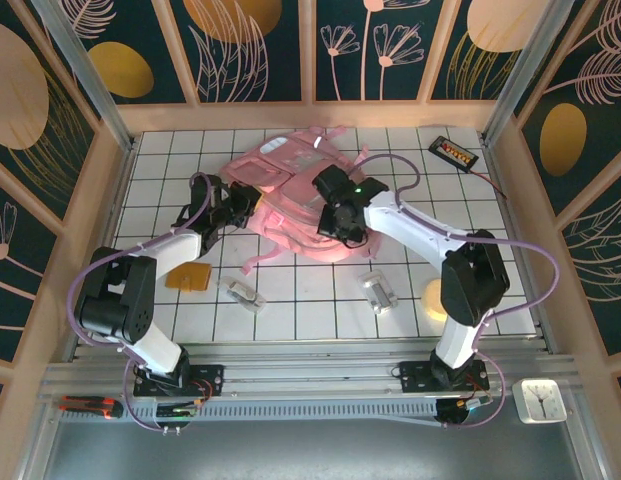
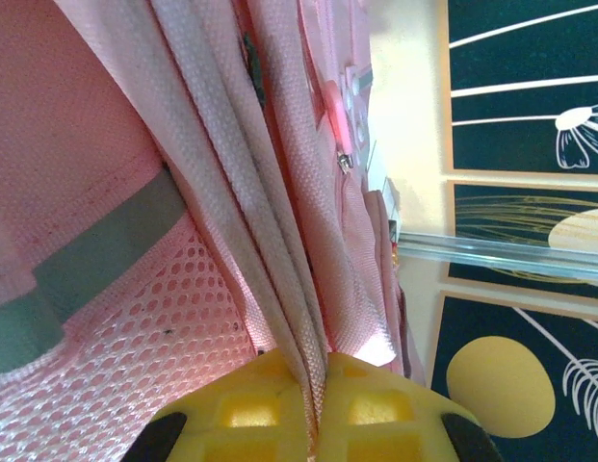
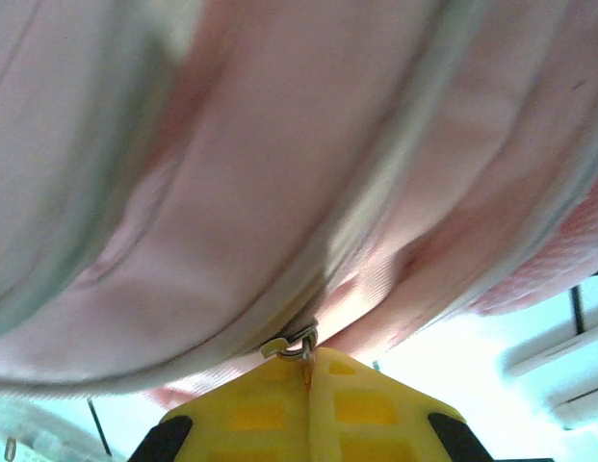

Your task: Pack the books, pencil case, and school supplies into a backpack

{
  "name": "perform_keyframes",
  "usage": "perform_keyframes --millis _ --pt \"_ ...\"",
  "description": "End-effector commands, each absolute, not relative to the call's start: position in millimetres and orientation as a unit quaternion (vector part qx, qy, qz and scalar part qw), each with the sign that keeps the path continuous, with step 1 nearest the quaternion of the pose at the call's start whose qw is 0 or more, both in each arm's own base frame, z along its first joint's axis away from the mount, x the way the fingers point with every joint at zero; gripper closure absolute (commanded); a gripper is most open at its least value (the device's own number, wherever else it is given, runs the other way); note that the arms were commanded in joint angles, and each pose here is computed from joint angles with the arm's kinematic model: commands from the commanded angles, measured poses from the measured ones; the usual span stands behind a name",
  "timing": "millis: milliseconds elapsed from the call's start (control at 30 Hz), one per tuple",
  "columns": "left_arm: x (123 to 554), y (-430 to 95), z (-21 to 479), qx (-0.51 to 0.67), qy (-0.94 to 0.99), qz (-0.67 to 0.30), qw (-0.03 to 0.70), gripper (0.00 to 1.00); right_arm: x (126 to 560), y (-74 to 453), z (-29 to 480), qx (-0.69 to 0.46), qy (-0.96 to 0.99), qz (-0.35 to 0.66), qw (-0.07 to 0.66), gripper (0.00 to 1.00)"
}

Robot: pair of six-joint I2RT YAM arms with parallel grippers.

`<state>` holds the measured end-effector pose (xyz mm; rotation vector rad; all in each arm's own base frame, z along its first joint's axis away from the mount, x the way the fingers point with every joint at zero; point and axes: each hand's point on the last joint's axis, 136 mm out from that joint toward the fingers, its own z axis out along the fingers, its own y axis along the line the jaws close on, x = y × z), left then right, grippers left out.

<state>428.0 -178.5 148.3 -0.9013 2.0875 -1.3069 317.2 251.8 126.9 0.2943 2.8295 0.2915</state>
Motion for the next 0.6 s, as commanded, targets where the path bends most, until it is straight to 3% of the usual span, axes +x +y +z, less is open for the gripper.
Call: perform_keyframes --millis 0,200,500,533,567 --pt "447 -168 189 -0.308 0.744 -0.504 0.313 1.00 311 207 123 0.101 0.986 0.053 0.119 1.00" --pt "450 -154 185 -0.312 0.744 -0.499 0.316 1.00 343 202 120 0.070 0.983 0.105 0.132 1.00" --pt "512 -143 177 -0.273 0.773 -0.480 0.313 1.00 332 333 160 -0.060 0.939 0.310 0.134 1.00" --pt "521 -139 175 -0.270 0.779 -0.474 0.308 0.97 331 350 165 -0.066 0.932 0.331 0.130 1.00" --pt "528 -135 173 -0.268 0.785 -0.470 0.303 0.83 331 367 169 -0.074 0.925 0.351 0.126 1.00"
